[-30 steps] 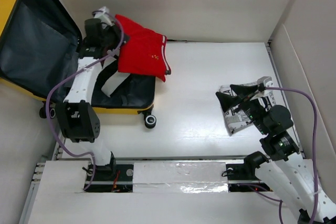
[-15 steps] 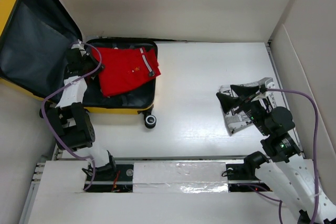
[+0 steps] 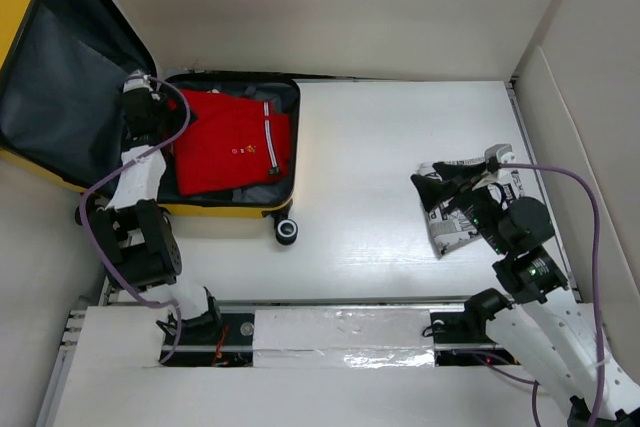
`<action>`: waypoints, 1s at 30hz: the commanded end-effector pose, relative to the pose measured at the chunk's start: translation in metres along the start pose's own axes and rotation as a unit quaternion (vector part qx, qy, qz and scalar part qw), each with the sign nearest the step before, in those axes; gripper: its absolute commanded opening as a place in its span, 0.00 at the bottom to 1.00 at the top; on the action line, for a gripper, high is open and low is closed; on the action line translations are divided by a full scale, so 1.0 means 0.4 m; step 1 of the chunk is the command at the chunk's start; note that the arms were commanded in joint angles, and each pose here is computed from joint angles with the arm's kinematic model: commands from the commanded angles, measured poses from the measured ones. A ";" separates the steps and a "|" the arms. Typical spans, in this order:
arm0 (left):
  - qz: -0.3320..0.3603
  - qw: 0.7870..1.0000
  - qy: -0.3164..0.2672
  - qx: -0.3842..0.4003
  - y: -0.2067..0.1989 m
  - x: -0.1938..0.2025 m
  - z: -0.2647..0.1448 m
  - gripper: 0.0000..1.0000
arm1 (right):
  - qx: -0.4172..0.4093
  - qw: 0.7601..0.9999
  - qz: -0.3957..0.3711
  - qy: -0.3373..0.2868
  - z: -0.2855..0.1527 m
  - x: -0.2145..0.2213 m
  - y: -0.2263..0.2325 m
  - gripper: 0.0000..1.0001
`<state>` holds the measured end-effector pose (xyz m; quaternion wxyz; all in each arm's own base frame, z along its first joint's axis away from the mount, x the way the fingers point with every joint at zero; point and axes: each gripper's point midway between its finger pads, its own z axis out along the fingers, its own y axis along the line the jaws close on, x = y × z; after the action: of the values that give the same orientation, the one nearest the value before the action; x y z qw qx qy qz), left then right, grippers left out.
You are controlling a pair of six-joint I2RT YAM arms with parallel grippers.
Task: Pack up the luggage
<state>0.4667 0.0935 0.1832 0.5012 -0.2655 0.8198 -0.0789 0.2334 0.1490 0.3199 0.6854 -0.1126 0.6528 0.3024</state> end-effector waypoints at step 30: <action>0.122 0.835 0.315 0.434 -1.057 1.200 -0.577 0.74 | 0.035 0.992 0.006 -0.120 -0.143 -0.283 0.042 0.75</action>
<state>0.2448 -0.5137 0.0518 0.2744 0.1586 0.8685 -0.3811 0.1884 0.1080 0.4090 0.7480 -0.0500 0.5886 0.3024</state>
